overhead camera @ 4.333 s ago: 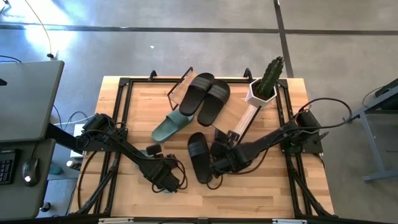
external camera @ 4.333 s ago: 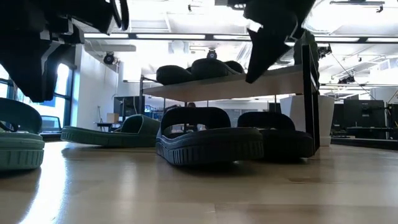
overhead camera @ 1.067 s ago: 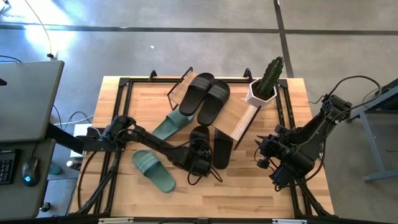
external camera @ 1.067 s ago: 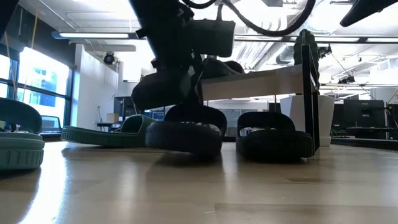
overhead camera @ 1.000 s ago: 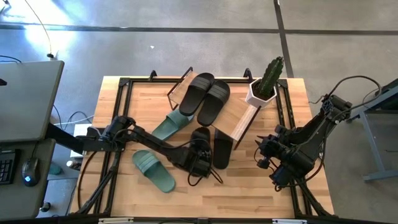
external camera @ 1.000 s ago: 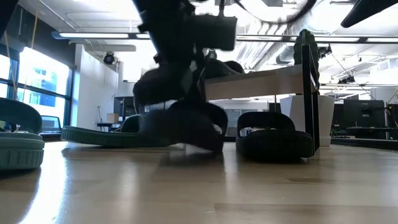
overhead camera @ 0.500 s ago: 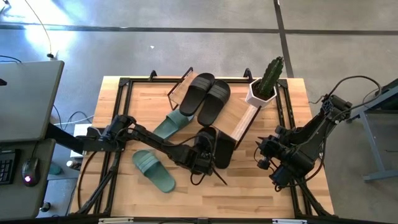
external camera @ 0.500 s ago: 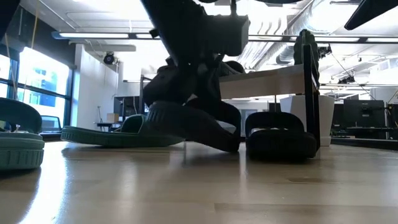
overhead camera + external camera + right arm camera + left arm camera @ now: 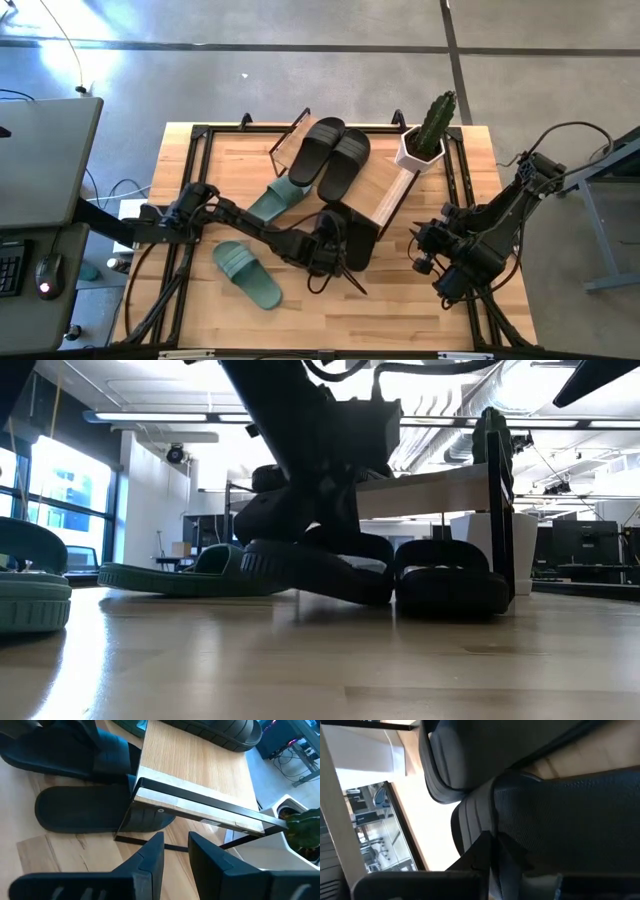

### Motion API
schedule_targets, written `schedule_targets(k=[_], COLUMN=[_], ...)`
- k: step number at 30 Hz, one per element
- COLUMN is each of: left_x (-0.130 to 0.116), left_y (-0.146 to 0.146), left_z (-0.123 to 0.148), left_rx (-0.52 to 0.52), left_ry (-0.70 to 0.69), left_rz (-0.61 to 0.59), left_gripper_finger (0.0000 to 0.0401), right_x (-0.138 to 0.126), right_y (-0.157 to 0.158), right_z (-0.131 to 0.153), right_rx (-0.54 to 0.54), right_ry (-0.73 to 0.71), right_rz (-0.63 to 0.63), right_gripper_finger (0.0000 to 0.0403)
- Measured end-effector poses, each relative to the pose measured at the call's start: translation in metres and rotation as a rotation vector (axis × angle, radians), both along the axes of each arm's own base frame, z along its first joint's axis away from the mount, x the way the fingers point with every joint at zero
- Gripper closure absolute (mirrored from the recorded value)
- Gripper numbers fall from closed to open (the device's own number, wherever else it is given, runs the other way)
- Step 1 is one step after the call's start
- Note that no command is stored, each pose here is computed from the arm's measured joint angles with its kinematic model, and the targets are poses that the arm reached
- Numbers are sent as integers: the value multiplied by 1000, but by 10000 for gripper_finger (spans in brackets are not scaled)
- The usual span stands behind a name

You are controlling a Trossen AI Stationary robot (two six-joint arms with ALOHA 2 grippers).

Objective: Pick and place slides into the shelf
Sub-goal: Move the black slide under the shelf

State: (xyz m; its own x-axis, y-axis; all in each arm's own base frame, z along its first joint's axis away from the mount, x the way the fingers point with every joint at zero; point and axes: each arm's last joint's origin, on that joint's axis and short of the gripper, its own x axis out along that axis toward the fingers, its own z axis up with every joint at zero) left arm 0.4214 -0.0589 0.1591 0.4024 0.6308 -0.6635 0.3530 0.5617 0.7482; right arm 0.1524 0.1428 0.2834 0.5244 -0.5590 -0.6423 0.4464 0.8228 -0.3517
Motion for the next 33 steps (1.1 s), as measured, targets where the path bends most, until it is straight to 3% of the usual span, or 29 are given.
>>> schedule_targets(k=[11,21,29,33], left_x=[-1,-6,-7,-12], left_y=[4,4,-10,-22], left_z=[-2,1,43,80], left_rx=[-64,-28,-90,-225], left_ry=[-6,44,-32,-97], left_rz=[35,64,248,397], left_gripper_finger=[307,222,190,199], right_x=[0,0,0,1], right_y=[1,0,0,0], right_z=[0,0,0,0], right_rx=[7,5,3,-2], right_ry=[-3,0,1,-4], right_rz=[0,2,4,5], right_gripper_finger=[324,324,324,324])
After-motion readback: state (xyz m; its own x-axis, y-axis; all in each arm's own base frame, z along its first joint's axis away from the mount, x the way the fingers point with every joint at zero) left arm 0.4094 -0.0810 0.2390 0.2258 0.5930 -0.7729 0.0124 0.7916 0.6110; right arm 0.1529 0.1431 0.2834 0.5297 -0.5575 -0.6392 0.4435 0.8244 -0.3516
